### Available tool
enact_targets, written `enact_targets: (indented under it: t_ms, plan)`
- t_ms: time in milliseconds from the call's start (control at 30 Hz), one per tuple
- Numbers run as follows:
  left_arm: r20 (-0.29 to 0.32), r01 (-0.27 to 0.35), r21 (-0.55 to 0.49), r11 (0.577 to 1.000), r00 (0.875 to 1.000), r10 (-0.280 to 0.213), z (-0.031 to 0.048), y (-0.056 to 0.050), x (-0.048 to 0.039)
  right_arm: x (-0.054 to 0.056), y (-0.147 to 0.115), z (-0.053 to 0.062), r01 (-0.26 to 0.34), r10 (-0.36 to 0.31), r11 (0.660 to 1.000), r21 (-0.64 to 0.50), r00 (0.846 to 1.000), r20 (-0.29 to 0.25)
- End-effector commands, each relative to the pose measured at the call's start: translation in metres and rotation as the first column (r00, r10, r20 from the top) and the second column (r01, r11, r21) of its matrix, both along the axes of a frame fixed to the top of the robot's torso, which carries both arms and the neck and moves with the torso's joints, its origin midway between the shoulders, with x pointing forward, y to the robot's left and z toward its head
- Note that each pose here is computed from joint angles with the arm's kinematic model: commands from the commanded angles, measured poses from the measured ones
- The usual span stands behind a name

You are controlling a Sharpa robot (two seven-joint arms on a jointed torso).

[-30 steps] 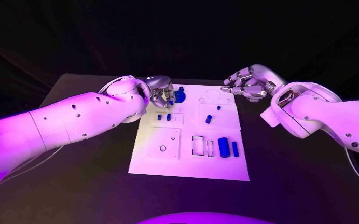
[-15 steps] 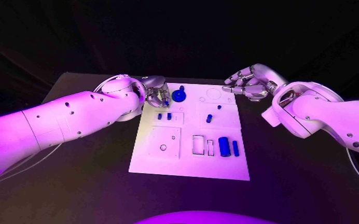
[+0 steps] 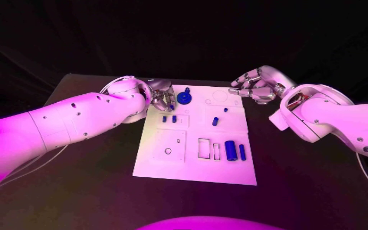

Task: Assemble the parts on the task board

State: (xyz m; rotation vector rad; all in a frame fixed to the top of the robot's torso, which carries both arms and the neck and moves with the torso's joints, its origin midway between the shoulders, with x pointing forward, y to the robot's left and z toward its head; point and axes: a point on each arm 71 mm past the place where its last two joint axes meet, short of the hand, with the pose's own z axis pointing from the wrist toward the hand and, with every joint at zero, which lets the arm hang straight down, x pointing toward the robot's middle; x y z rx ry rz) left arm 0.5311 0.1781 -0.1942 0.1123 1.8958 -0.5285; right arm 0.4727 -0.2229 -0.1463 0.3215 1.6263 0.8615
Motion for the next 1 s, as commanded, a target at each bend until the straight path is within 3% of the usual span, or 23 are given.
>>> enact_targets:
  t_ms: [33, 1000]
  plan:
    - [-0.012, 0.006, 0.016, 1.0, 1.0, -0.006, -0.0008, -0.0018, 0.0006, -0.0007, 0.0016, -0.0001, -0.014, 0.015, 1.0, -0.008, 1.0, 0.004]
    - [-0.045, 0.017, 0.067, 0.998, 0.999, -0.014, -0.0058, -0.0069, 0.0021, -0.0005, 0.0022, -0.0002, -0.017, 0.017, 1.0, -0.008, 1.0, 0.004]
